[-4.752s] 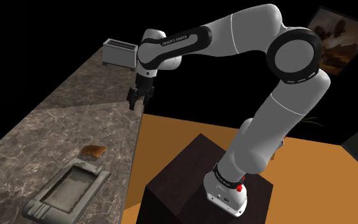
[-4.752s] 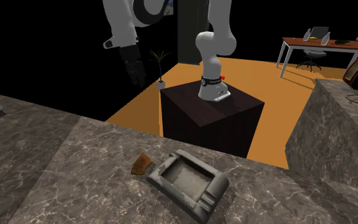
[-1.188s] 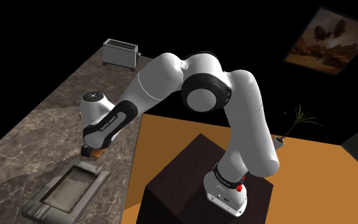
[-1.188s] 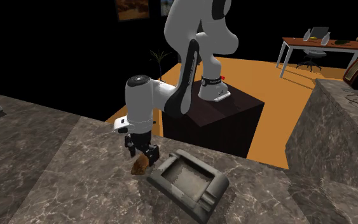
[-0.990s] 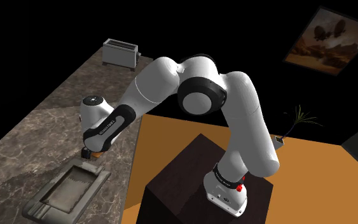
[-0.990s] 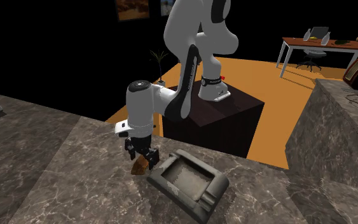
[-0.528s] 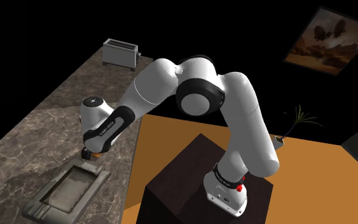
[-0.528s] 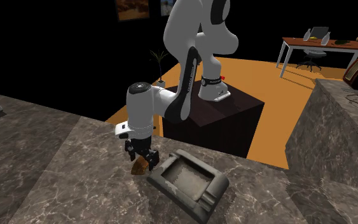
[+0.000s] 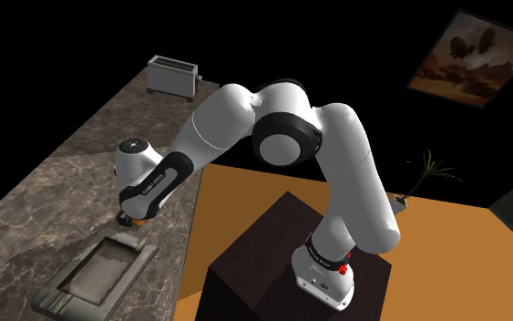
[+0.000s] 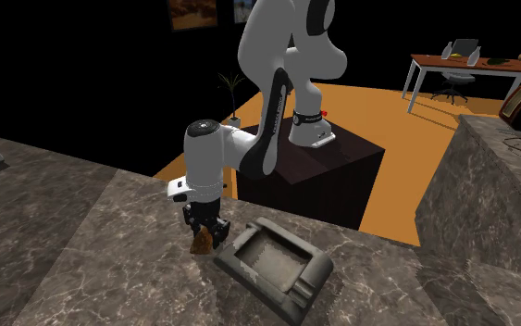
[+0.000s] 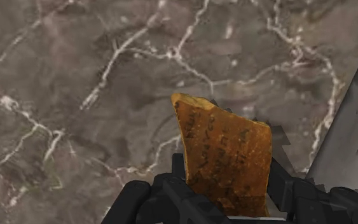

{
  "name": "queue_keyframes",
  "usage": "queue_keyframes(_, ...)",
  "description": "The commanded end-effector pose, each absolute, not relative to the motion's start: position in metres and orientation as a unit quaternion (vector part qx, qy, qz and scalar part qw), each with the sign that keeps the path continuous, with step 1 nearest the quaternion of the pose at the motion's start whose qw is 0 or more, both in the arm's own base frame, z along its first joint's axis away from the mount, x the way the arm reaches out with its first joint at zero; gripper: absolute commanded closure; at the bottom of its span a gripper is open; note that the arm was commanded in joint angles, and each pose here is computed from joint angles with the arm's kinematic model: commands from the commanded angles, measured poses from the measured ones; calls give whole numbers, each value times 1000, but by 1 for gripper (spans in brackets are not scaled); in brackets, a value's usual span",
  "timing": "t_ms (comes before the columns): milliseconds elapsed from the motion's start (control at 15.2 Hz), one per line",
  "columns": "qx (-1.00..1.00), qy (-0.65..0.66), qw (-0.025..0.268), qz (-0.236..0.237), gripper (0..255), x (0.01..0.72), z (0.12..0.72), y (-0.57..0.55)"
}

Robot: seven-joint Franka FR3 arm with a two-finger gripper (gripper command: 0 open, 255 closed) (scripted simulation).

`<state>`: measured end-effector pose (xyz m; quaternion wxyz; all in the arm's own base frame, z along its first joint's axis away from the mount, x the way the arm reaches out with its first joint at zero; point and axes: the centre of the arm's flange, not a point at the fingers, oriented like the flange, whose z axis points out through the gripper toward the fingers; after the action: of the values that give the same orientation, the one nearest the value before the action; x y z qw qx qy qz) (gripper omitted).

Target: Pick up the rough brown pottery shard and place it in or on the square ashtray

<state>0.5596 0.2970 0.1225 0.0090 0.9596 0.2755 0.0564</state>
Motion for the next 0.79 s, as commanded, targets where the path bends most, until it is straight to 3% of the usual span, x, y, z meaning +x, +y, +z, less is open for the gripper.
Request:
queue_keyframes(0,960,275,9,56,255,560,123,297)
queue_keyframes(726,960,275,9,57,255,560,170,297)
